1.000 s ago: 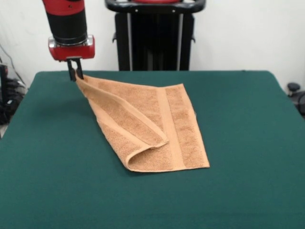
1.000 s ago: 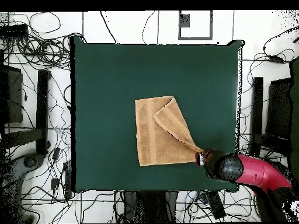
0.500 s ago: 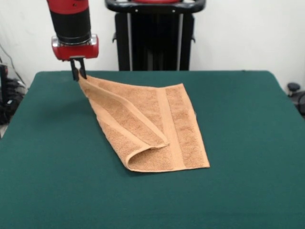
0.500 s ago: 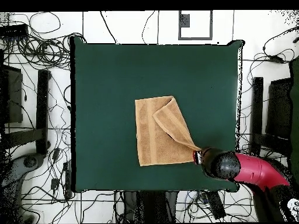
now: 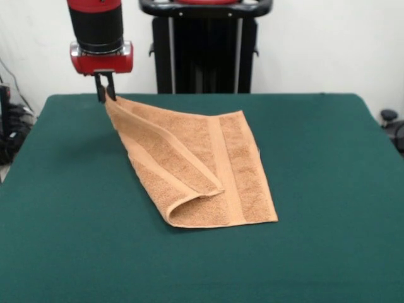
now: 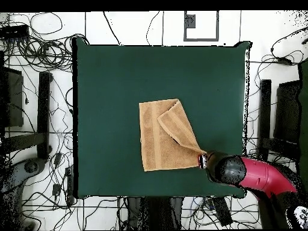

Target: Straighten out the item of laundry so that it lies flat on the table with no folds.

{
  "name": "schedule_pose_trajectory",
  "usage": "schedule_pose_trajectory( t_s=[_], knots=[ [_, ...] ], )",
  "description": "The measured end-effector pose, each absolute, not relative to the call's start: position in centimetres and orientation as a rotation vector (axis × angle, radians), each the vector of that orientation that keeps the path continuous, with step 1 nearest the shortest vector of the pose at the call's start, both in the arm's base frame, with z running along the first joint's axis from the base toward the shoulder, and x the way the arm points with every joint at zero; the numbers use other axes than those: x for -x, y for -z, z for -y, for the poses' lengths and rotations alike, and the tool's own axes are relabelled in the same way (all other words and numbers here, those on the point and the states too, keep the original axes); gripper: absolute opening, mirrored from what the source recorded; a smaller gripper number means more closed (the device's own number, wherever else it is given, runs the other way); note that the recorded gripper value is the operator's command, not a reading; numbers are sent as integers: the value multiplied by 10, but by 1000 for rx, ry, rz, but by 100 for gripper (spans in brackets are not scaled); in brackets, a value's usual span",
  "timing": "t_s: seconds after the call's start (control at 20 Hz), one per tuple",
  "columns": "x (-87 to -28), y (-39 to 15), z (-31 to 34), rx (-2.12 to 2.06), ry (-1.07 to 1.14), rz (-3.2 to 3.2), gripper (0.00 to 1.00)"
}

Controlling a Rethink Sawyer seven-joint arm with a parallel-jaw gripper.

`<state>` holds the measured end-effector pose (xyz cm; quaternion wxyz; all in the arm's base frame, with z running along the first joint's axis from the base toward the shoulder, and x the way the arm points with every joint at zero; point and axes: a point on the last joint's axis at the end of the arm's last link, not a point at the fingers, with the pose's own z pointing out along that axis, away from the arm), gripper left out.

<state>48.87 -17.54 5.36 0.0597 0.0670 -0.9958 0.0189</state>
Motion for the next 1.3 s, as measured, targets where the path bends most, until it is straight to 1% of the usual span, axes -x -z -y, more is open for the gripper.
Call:
schedule_pose_trajectory(
  t_s=[0.8, 1.3],
  knots=[
    [-482, -58, 172, -70, -79, 2981, 0],
    [-479, -62, 183, 83, -77, 2976, 0]
  ],
)
